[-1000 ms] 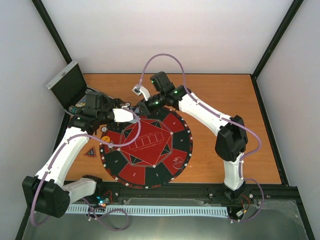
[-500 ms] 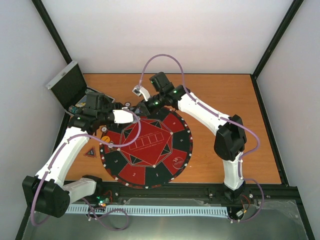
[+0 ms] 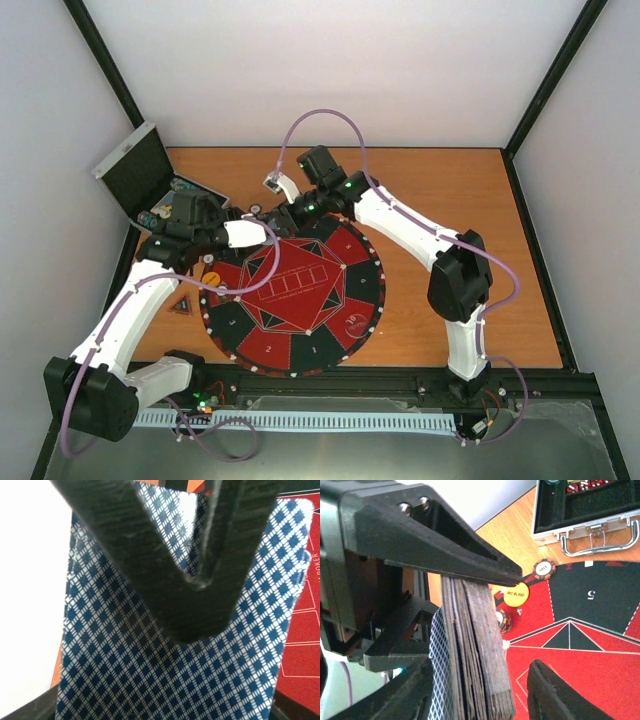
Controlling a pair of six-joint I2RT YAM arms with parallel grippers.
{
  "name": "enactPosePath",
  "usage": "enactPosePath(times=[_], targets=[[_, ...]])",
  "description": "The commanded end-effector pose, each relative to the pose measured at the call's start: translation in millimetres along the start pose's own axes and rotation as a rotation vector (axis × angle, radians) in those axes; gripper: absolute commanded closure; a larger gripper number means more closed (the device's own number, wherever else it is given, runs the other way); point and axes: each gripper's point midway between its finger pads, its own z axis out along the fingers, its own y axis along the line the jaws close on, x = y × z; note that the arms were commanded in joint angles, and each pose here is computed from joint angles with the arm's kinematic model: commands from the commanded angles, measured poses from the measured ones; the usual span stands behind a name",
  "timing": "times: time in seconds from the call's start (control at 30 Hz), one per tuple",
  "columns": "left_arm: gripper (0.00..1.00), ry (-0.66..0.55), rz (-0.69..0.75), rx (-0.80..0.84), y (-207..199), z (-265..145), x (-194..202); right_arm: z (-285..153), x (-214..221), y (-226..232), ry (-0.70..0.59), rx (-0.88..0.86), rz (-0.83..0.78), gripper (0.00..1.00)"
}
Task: Distribute texas hold em gaming equipment
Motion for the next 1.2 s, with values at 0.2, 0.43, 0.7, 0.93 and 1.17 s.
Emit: enactPosePath(times=[0.2, 0.43, 0.7, 0.93, 1.17], targets=[[0.36, -0.017, -0.011, -0.057, 10.4, -6.8, -7.4, -12.4, 1.6, -17.0, -0.032, 0.119, 0.035, 0.37], [0.37, -0.013, -0.014, -0.059, 9.9, -4.2, -5.2, -25.7, 9.4, -17.0, -0.037, 0.139, 0.036, 0.36], [0.37, -0.01, -0.023, -0.054, 8.6, -2.8, -4.0, -34.5, 5.6, -8.9, -0.046, 0.133, 0.008, 0.36], [0.37, -0.007, -0.026, -0.053, 8.0, -2.4, -3.2, -33.4, 0.0, 0.2, -0.051, 0.078, 0.002, 0.52], [0.37, 0.008, -0.027, -0.05, 6.5, -1.7, 0.1, -38.9, 6.4, -2.6, -0.029, 0.101, 0.018, 0.78]])
